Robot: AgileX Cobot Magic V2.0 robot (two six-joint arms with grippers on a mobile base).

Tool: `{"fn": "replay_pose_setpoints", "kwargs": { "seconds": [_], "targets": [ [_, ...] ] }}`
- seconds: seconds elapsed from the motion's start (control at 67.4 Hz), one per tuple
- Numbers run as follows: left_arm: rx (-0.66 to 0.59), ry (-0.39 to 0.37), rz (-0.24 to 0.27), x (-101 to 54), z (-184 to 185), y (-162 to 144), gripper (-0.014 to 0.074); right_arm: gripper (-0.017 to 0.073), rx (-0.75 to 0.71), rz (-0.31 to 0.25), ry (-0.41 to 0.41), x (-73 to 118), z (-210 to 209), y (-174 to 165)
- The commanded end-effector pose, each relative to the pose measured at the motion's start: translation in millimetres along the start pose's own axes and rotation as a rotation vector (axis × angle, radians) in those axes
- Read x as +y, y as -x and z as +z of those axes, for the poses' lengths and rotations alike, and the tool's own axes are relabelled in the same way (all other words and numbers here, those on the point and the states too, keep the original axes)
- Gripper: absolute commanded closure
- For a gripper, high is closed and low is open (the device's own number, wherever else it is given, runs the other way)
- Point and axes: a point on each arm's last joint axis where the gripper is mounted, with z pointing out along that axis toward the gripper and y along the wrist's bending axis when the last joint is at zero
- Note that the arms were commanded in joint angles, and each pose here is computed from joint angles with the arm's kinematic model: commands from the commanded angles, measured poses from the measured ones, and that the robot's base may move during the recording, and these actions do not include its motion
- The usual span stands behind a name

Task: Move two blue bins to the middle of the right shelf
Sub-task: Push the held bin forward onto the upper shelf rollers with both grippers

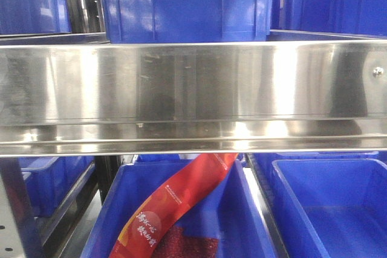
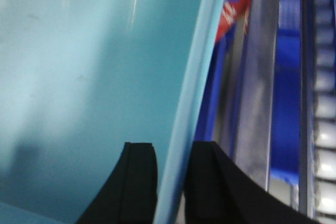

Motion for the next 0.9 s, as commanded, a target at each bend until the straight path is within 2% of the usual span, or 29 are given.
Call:
{"fn": "replay_pose_setpoints", "kwargs": {
  "seconds": [0.0, 0.223, 0.371, 0.445, 0.519, 0.579, 0.653, 0.757, 0.831, 0.89],
  "targets": [
    [0.010, -0.116, -0.024, -14.6, 2.4, 1.8, 0.0704, 0.0713, -0.036, -0.006, 0.023, 3.7, 12.0, 2.7],
    [0.126, -0.091, -0.036, -6.8, 36.4, -0.2, 0.0704, 0.0713, 0.065, -0.013, -0.033, -4.4, 58.5, -10.3],
    [0.184, -0.082, -0.040, -3.1, 52.6, -2.3, 0.0704, 0.0706, 0.075, -0.021, -0.052, -6.6, 74.7, -10.1],
    [0.209, -0.081, -0.034, -1.7, 58.8, -3.4, 0.0702, 0.0666, 0.070, -0.026, -0.060, -7.3, 77.0, -9.2],
    [0.233, -0.080, -0.030, -0.5, 64.6, -4.7, 0.0669, 0.0585, 0.057, -0.026, -0.057, -7.0, 76.6, -8.1],
    [0.240, -0.078, -0.025, 0.2, 66.7, -5.1, 0.0613, 0.0491, 0.053, -0.027, -0.056, -6.9, 76.6, -7.8],
    [0.234, -0.078, -0.025, 0.2, 66.8, -4.5, 0.0505, 0.0330, 0.050, -0.035, -0.070, -8.2, 76.5, -7.5],
    [0.223, -0.077, -0.026, 0.2, 67.0, -3.5, 0.0293, 0.0109, 0.045, -0.042, -0.080, -9.1, 76.5, -7.0],
    [0.215, -0.077, -0.026, 0.2, 67.2, -2.8, 0.0132, 0.0018, 0.045, -0.042, -0.081, -9.2, 76.5, -7.0],
    [0.214, -0.077, -0.026, 0.2, 67.2, -2.7, 0.0016, -0.0011, 0.043, -0.042, -0.080, -9.2, 75.6, -7.0]
  ]
}}
